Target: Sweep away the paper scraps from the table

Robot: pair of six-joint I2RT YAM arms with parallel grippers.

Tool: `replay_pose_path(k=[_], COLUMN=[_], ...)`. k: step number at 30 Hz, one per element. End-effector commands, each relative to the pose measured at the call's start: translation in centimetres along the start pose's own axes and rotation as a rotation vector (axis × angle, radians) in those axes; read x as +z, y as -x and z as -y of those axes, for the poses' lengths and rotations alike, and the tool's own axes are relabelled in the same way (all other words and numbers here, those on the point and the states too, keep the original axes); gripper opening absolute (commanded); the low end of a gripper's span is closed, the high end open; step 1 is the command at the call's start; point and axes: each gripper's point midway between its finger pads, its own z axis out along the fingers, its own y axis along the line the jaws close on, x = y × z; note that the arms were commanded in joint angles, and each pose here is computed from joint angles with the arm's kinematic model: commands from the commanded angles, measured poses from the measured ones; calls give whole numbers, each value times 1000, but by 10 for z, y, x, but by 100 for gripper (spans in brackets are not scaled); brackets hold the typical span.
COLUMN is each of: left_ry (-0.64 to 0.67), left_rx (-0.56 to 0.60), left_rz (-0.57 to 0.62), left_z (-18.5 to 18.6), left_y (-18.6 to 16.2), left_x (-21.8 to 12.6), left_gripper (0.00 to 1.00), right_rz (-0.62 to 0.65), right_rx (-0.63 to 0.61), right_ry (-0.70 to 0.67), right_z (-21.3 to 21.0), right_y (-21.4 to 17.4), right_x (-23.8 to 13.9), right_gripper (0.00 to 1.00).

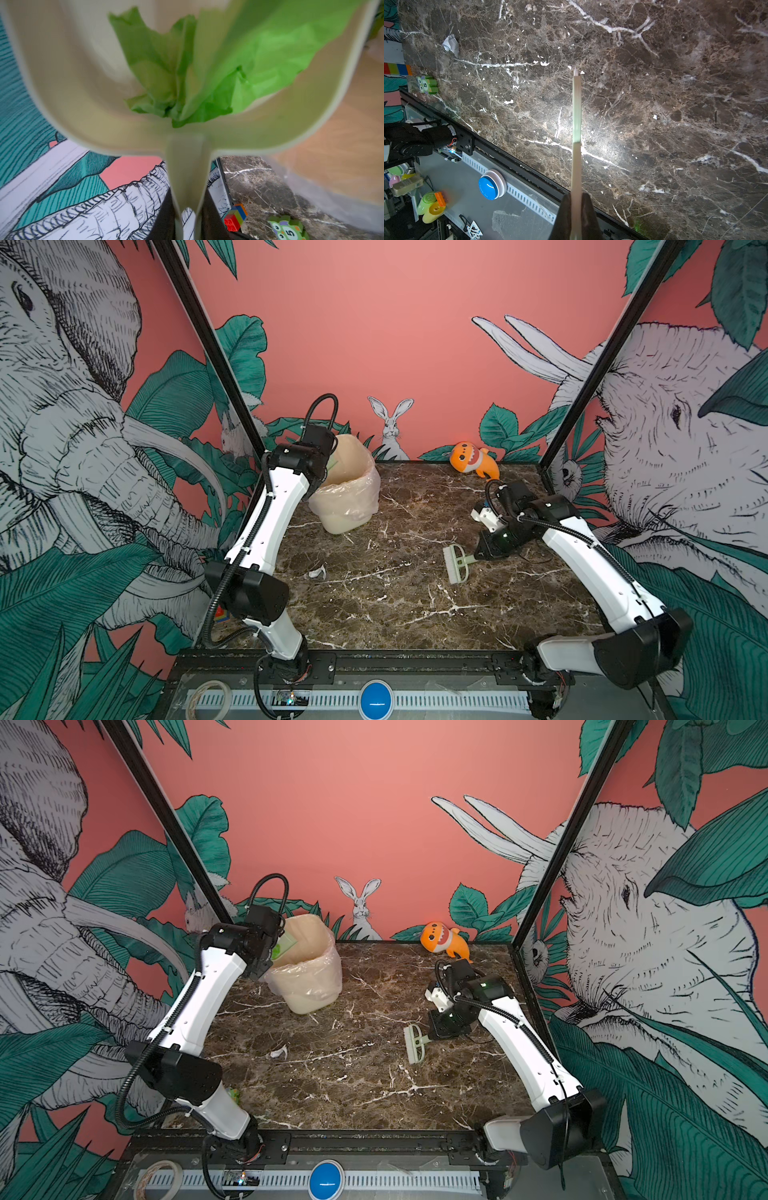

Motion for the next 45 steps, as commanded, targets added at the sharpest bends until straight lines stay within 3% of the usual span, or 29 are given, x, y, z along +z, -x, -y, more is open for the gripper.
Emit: replay_pose_path(k=[1,16,27,32,37,45], left_ry=[104,435,500,484,432,103], left_rx=[63,300,333,249,86,-208], left_rz=[-33,8,39,71,142,329], left_z=[-11,-27,-35,-41,-49,-21], left_y=[0,38,42,38,31,5], left_x=[1,-17,-29,-37,-51,-76], left_gripper=[14,12,10,10,10,11], right_rz=[6,9,9,13,22,49], right_rx=[-7,-14,-13,-6,7,1], right_ry=[18,36,39,53,72,153], right_z=[-4,-6,-5,-7,-11,-44], right_y=[-3,0,-1,1,3,7], right_x=[-6,-4,-3,-2,-2,17], right_gripper=[0,0,0,0,0,0])
